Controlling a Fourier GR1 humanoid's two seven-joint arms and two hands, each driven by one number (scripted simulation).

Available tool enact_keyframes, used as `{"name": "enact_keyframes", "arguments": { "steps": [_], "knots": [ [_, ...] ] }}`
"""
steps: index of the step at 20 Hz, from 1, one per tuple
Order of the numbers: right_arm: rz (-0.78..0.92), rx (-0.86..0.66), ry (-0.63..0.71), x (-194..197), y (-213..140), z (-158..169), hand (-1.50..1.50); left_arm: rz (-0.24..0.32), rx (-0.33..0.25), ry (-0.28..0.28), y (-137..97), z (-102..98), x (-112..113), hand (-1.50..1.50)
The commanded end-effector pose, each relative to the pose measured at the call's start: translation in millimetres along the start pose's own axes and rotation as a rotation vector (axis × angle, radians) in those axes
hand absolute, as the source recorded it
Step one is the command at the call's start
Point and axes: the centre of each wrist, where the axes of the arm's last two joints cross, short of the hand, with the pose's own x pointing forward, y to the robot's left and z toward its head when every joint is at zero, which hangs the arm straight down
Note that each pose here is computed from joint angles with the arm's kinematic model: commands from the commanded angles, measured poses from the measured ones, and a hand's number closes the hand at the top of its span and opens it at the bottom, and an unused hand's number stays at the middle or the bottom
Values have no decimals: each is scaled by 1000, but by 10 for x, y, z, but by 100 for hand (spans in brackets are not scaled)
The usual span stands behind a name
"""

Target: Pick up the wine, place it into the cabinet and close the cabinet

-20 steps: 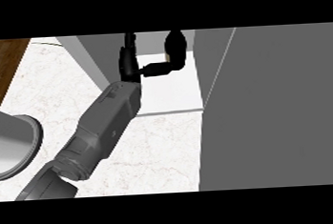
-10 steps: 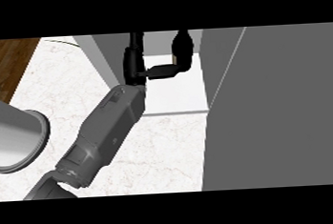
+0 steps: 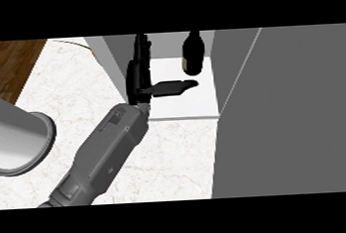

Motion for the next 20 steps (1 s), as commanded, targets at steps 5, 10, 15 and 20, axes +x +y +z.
{"name": "enact_keyframes", "arguments": {
  "steps": [5,10,15,20],
  "knots": [
    [21,13,-81,442,-10,279,-150,82,-44,9,122,461,186,-150],
    [9,19,-86,456,24,264,-150,118,-35,19,239,1042,152,-150],
    [23,16,-79,476,44,233,-150,139,-49,5,218,1401,451,-150],
    [48,92,-11,525,58,309,150,146,-34,-19,316,1563,502,-150]
  ]
}}
